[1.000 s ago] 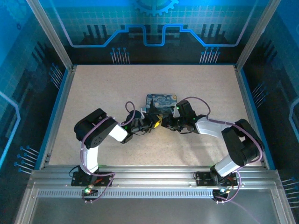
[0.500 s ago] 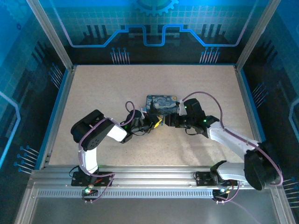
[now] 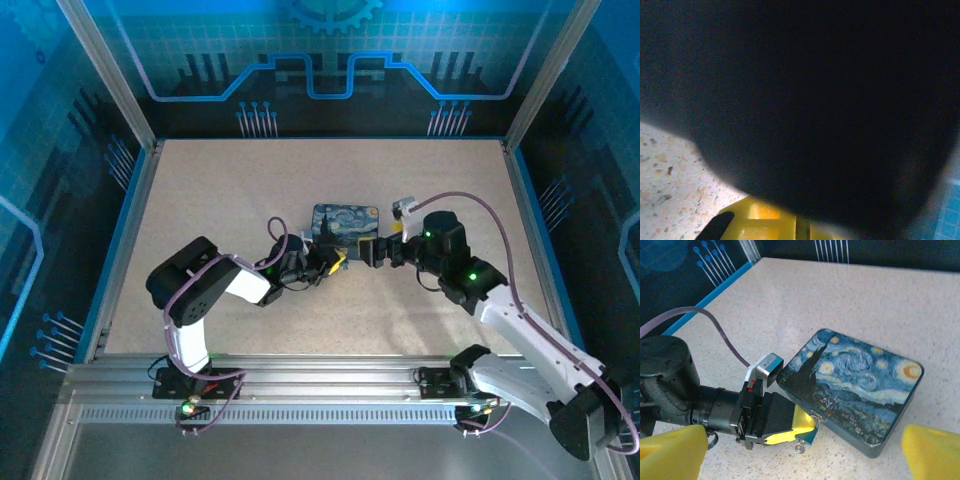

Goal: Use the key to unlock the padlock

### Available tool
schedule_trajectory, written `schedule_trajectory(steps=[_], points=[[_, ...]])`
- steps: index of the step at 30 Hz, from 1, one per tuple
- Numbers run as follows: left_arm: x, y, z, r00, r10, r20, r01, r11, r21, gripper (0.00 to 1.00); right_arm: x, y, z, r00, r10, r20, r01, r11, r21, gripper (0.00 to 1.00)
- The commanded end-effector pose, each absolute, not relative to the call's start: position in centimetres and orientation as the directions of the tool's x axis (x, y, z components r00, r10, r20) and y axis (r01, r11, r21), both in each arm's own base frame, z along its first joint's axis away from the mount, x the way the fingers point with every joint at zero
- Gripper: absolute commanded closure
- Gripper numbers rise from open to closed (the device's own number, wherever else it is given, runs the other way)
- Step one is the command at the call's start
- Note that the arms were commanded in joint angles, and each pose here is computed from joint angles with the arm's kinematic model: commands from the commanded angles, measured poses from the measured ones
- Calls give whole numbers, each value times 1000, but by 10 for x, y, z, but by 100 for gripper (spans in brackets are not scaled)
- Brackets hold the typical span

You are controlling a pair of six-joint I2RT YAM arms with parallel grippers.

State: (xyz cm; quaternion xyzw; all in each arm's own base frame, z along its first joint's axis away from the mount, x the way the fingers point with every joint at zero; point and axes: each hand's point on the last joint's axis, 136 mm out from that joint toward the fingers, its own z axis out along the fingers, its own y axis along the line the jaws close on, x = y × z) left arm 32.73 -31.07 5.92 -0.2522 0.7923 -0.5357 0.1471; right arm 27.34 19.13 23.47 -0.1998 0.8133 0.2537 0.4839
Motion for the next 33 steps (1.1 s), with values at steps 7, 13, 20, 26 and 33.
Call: schedule_trajectory(steps=[7,13,20,26,33], points=[[327,-309,79,-820,-572,13,-209,279,-937,98,246,202,229,-25,-538,-843,-756,562,-336,0],[327,-310,83,-816,-577,33,-225,263,-938,99,238,203,200,119,-768,-629,-746,349,-567,0],[325,-312,85,-813,-581,47,-243,265,-933,100,238,222,166,230,-823,-520,-753,188,-630,0],[324,-315,91,-811,-582,51,-243,257,-935,100,242,242,140,300,-811,-503,-764,112,-635,4],[324,-315,93,-807,-587,59,-252,251,-935,100,255,252,127,321,-803,-502,-742,117,-660,26]])
